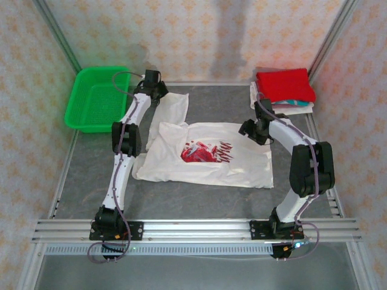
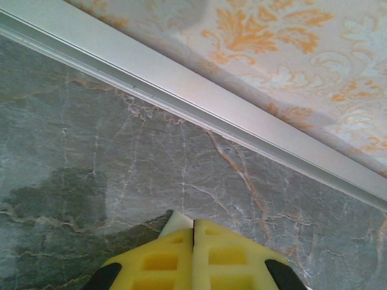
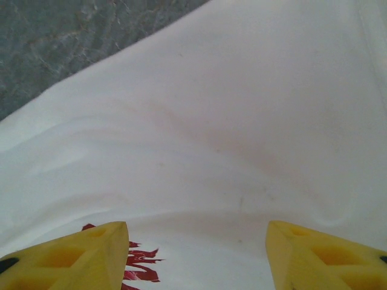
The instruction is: Fold and stack the t-shirts
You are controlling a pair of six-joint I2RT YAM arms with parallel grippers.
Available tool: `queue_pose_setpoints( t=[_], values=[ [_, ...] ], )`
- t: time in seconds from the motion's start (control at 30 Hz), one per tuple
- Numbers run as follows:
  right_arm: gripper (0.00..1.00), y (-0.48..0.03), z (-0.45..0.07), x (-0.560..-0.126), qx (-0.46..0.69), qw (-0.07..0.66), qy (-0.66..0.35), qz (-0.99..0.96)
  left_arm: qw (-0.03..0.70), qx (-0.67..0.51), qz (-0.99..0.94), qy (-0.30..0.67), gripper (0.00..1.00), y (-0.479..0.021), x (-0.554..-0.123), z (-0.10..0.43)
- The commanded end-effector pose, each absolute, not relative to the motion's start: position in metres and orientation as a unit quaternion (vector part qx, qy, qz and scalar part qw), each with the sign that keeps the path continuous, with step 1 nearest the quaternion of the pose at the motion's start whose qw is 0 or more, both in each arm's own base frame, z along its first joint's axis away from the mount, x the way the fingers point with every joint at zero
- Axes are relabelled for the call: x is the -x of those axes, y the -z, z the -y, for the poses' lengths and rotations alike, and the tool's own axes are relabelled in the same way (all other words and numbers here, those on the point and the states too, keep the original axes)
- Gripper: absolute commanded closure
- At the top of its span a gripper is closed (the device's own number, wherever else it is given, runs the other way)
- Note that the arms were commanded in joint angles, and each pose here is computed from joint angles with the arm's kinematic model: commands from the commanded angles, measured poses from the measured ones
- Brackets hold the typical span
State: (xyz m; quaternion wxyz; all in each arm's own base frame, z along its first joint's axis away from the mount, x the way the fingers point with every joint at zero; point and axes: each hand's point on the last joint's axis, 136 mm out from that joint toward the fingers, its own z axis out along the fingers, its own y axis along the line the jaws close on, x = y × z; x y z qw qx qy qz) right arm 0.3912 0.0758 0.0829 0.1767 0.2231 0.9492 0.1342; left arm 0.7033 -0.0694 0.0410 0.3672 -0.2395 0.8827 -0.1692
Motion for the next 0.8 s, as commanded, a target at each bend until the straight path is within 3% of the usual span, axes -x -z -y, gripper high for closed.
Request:
queue_pose_setpoints(
  t=[0.0,0.2,0.37,0.4,0.43,0.57,0.73,0.77],
  values=[
    [0.38,-0.091,-0.074,-0.405,-0.230,0.191,-0.136,-0.945,0.404,0.211,-0.869,0.193,1.00,-0.112,-0.705,0.076],
    [0.39,-0.099,-0.074,-0.416,-0.231,0.205,-0.140,-0.941,0.429,0.174,-0.866,0.186,1.00,-0.157,-0.698,0.086],
    [0.39,-0.102,-0.078,-0.421,-0.231,0.206,-0.149,-0.939,0.431,0.175,-0.874,0.137,1.00,-0.165,-0.689,0.075],
    [0.39,-0.102,-0.078,-0.421,-0.231,0.207,-0.150,-0.939,0.427,0.178,-0.878,0.124,0.89,-0.161,-0.688,0.070],
    [0.39,-0.102,-0.078,-0.420,-0.231,0.206,-0.152,-0.939,0.425,0.178,-0.880,0.117,0.66,-0.157,-0.687,0.068],
    [0.38,-0.100,-0.079,-0.419,-0.229,0.204,-0.154,-0.939,0.410,0.190,-0.885,0.114,0.39,-0.133,-0.688,0.067],
    [0.38,-0.102,-0.082,-0.417,-0.224,0.202,-0.160,-0.940,0.404,0.221,-0.884,0.081,0.24,-0.105,-0.691,0.054],
    [0.38,-0.103,-0.082,-0.417,-0.224,0.203,-0.160,-0.940,0.405,0.221,-0.884,0.076,0.27,-0.101,-0.692,0.052]
  ],
)
